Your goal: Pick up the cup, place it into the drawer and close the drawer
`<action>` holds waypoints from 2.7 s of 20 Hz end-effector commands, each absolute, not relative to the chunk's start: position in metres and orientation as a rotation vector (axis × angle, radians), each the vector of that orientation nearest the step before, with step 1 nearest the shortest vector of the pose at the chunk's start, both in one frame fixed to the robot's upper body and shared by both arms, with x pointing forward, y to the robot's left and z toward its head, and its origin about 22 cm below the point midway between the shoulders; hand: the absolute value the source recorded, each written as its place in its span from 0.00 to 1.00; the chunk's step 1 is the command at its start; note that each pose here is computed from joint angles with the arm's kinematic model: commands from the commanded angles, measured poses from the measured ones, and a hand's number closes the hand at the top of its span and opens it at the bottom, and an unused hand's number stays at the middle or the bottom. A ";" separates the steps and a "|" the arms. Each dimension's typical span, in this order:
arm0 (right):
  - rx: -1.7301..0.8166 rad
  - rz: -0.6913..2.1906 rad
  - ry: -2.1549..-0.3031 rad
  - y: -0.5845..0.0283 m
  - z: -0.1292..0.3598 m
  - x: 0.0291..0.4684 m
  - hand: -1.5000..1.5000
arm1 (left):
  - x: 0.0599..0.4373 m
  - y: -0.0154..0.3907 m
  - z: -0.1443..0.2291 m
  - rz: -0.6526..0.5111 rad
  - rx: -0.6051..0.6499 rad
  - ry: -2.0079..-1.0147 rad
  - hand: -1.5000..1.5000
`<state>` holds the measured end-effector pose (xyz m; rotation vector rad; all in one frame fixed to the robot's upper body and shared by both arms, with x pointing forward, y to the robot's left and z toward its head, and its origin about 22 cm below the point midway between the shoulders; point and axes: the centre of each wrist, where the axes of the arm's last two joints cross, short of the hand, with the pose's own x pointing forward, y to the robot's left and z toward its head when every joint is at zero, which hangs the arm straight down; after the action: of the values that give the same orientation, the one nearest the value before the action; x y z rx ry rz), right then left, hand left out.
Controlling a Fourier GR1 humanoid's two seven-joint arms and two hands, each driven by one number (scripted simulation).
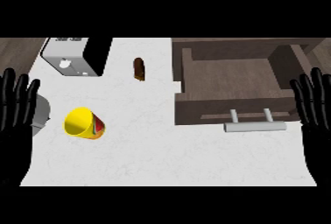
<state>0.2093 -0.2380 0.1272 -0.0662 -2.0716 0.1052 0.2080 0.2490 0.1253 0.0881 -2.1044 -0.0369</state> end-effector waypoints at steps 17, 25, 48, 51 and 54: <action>0.122 0.110 -2.003 -0.238 0.135 0.209 0.00 | 0.263 0.270 0.115 -0.048 -0.315 -1.967 0.00; 0.125 0.107 -1.996 -0.217 0.121 0.230 0.00 | 0.276 0.256 0.111 -0.048 -0.316 -1.932 0.00; 0.144 0.103 -1.999 -0.229 0.139 0.206 0.00 | 0.256 0.302 0.036 0.030 -0.115 -1.791 0.00; 0.146 0.142 -2.013 -0.240 0.155 0.221 0.00 | 0.250 0.308 -0.007 0.040 -0.086 -1.776 0.00; 0.142 0.144 -2.000 -0.240 0.148 0.220 0.00 | 0.256 0.321 -0.001 0.004 -0.073 -1.773 0.00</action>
<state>0.2272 -0.2336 0.1379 0.1329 -2.0064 0.1227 0.2575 0.3089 0.0158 -0.1012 -1.7890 0.0209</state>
